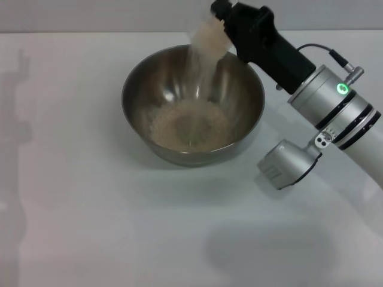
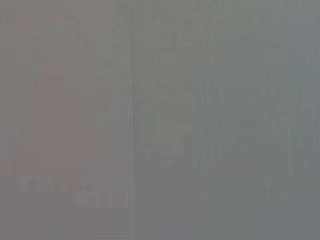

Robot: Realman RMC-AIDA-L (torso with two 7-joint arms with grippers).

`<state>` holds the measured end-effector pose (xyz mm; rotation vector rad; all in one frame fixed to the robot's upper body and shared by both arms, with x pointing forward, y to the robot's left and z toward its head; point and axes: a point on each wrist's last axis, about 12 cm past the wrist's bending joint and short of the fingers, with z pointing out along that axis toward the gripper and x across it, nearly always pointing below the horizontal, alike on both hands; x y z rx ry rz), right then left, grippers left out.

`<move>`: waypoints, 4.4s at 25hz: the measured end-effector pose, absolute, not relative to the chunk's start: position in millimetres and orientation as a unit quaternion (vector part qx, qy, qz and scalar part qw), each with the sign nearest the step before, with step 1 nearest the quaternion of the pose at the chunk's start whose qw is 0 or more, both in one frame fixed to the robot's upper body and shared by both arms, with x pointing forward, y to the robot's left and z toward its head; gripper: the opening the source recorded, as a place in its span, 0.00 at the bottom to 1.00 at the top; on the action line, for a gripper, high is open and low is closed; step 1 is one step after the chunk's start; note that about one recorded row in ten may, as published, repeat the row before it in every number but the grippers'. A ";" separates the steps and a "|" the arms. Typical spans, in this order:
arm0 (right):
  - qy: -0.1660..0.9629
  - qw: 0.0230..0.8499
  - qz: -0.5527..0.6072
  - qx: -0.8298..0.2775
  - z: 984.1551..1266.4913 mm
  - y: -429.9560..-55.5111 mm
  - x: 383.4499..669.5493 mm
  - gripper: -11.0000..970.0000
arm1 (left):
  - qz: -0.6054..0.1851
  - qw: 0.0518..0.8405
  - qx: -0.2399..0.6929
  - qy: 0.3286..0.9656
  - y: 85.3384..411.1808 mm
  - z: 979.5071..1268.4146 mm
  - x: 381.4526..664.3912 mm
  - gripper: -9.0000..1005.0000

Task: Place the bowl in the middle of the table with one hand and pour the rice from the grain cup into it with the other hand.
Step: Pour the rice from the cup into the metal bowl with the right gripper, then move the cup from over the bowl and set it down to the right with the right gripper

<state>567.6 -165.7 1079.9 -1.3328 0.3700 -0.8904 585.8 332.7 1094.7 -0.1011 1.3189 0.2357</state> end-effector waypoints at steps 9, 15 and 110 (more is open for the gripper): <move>0.153 0.666 -0.402 -0.609 1075.0 -163.1 564.9 0.02 | 0.105 0.785 -0.047 0.609 329.8 1096.7 588.5 0.79; 0.126 0.657 -0.425 -0.610 1076.1 -162.2 562.7 0.02 | 0.104 0.785 -0.047 0.609 328.9 1096.6 588.7 0.79; 0.772 0.628 -0.094 0.029 1013.5 -236.1 527.1 0.02 | 0.091 0.766 -0.012 0.636 315.9 1098.8 606.5 0.79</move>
